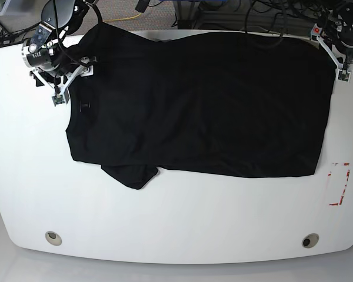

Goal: Fold the T-shirt properly
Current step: 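Release the T-shirt and move both grippers to its side edges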

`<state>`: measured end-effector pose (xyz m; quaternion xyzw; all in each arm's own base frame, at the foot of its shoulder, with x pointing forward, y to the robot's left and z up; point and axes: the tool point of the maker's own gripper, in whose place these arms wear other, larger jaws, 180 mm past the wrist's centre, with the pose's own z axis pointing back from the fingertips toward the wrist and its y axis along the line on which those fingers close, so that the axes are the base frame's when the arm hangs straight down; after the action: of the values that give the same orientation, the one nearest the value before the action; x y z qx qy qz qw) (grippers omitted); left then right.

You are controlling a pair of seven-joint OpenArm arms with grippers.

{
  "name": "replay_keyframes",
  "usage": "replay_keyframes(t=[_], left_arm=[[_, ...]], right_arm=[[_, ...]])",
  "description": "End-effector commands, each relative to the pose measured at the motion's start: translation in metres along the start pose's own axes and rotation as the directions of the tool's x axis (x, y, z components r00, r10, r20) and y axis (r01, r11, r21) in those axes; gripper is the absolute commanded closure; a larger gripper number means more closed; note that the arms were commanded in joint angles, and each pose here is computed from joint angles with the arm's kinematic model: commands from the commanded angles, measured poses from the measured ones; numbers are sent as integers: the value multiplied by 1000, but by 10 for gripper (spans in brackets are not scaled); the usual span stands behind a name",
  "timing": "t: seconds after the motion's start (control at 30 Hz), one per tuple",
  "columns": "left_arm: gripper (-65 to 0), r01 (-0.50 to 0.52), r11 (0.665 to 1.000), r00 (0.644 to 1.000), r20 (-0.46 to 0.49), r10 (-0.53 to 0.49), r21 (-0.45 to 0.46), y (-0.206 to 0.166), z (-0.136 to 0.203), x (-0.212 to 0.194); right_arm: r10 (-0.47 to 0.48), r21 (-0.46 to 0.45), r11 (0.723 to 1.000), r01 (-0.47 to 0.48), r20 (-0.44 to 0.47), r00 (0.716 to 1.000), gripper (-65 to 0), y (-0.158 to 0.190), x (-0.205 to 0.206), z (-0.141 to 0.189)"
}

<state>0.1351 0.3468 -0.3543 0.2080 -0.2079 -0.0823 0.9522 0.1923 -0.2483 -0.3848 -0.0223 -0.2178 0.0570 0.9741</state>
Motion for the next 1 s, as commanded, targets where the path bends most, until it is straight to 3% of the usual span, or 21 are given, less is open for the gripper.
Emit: replay_keyframes(t=[0.0,0.2,0.33,0.6,0.8,0.97], left_arm=[[-436,10,1000,1000,21,-10,30,9,3,9],[-453,-34,997,997,72,30,62,23,5,25],[-453,-135,987,983,138,122,90,42,10,36],[-451,-218,974,964,172,205,60,50,13,45],[-451,-240,971,943,236,235,-8,41,15,58],[-451,-252,968,931,272,244,-7,45,16,72]], right_arm=[[-6,6,1000,6,104,995,-545,-9,25,10],[-11,13,1000,9,205,979,-545,-26,69,10],[-47,50,998,38,216,975,-545,-38,93,-5],[-159,167,978,123,223,962,-545,-66,139,-43],[-171,251,962,108,246,954,-545,-58,173,-64],[-200,310,944,115,259,945,-545,-47,187,-81]])
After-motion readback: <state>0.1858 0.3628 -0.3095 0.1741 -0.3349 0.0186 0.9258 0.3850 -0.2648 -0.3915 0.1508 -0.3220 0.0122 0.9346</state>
